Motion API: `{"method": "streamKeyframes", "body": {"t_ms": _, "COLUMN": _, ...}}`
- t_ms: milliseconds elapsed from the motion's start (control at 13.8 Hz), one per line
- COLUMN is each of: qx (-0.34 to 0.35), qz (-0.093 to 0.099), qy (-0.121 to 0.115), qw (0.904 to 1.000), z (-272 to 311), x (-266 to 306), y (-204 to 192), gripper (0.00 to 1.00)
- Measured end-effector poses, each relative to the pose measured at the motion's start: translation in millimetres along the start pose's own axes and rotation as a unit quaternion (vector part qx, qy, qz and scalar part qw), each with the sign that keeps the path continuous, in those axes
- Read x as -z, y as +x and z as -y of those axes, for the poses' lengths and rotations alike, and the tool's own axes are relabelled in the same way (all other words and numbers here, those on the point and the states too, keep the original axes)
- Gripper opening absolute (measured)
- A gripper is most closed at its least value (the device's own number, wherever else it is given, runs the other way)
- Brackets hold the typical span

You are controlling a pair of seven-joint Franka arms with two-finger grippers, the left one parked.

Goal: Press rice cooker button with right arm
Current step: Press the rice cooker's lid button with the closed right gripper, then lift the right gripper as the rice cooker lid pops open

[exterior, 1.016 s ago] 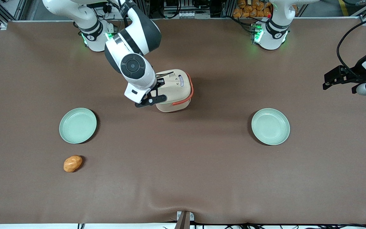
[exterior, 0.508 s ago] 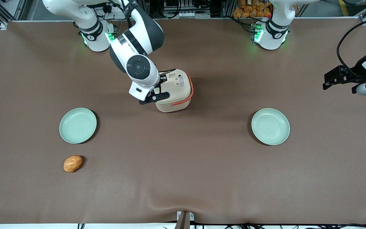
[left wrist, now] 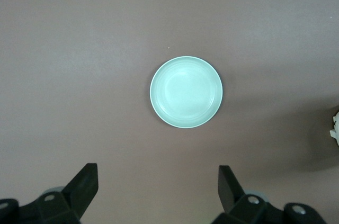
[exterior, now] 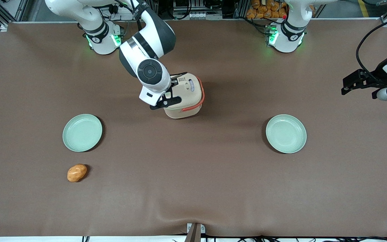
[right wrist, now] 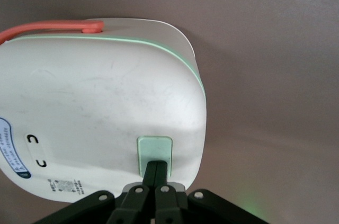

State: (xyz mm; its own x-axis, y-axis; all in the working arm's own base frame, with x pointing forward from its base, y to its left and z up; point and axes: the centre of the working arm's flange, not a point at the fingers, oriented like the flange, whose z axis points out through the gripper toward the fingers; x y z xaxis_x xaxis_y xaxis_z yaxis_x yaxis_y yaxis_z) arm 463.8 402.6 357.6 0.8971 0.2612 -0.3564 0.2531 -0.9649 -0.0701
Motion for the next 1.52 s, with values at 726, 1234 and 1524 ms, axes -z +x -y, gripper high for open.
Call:
{"method": "streamKeyframes", "body": {"t_ms": 726, "qx": 0.001, "qz": 0.002, "qy": -0.001, "qw": 1.0, "z": 3, "x": -4, "y": 2, "gripper": 0.03}}
{"method": "streamKeyframes", "body": {"t_ms": 1234, "qx": -0.012, "qz": -0.03, "qy": 0.022, "qw": 0.9992, "z": -26, "x": 72, "y": -17, "gripper": 0.37}}
{"method": "streamKeyframes", "body": {"t_ms": 1524, "qx": -0.012, "qz": -0.067, "qy": 0.042, "qw": 0.9968, "z": -45, "x": 116, "y": -28, "gripper": 0.79}}
